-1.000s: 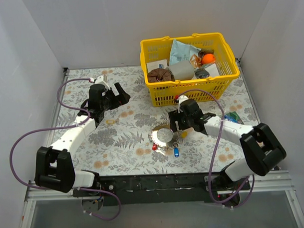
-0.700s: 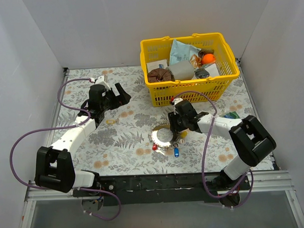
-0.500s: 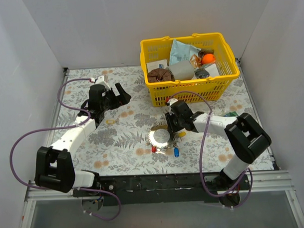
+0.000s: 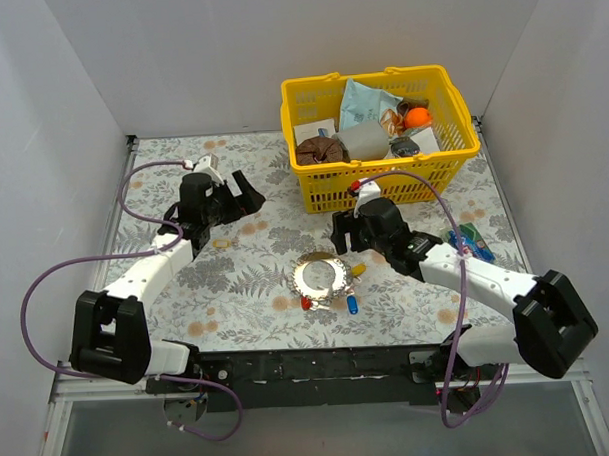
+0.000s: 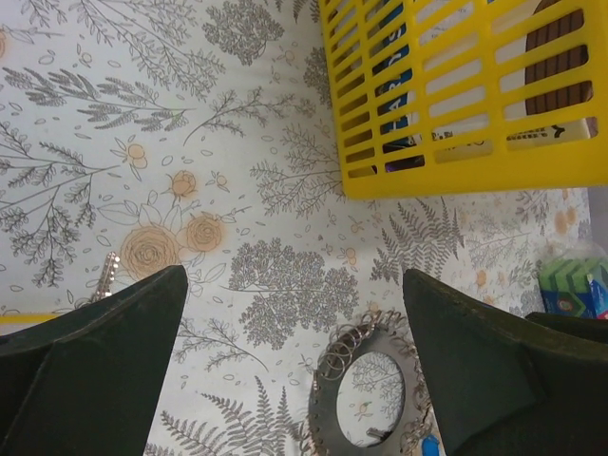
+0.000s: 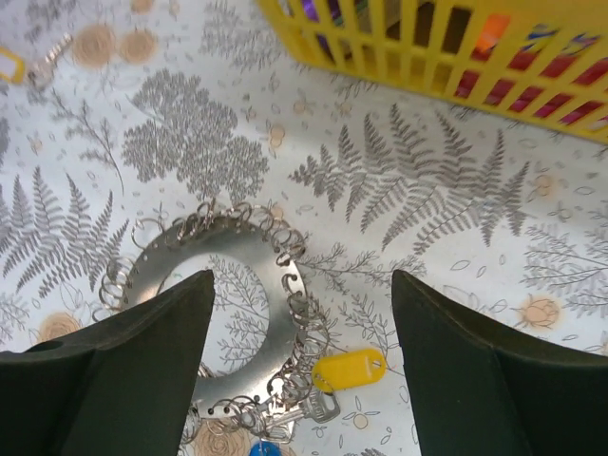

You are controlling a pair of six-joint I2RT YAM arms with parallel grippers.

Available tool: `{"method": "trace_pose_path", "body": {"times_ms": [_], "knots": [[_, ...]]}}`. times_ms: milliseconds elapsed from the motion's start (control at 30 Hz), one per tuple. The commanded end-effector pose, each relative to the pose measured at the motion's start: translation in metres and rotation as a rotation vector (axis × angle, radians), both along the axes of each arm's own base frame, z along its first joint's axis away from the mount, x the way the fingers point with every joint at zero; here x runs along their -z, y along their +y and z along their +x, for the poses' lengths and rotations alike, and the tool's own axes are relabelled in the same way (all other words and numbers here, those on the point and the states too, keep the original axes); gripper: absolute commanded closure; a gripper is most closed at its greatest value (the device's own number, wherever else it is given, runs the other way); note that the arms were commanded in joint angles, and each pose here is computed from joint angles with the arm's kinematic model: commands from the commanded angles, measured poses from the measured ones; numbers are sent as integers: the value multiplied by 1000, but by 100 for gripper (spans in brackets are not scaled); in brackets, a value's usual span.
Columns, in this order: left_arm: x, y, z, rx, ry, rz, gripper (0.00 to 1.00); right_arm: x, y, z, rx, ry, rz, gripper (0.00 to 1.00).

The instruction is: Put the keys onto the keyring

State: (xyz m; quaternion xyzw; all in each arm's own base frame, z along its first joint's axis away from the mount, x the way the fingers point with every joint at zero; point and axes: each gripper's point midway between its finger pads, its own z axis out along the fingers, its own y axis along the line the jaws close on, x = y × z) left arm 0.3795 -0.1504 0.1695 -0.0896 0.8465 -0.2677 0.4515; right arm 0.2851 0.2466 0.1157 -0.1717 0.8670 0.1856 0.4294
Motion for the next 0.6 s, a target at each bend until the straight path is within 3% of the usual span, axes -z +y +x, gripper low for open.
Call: {"method": "trace_pose_path", "body": {"times_ms": [0, 233, 567], "knots": [[8, -11, -11, 48, 37, -55, 2, -25, -17, 13, 107, -113, 27, 16], [31, -33, -41, 157, 96, -172, 3, -17, -16, 12, 88, -81, -8, 16], [60, -54, -99, 263, 189, -200, 5, 13, 0, -22, -91, 42, 10, 18]]}}
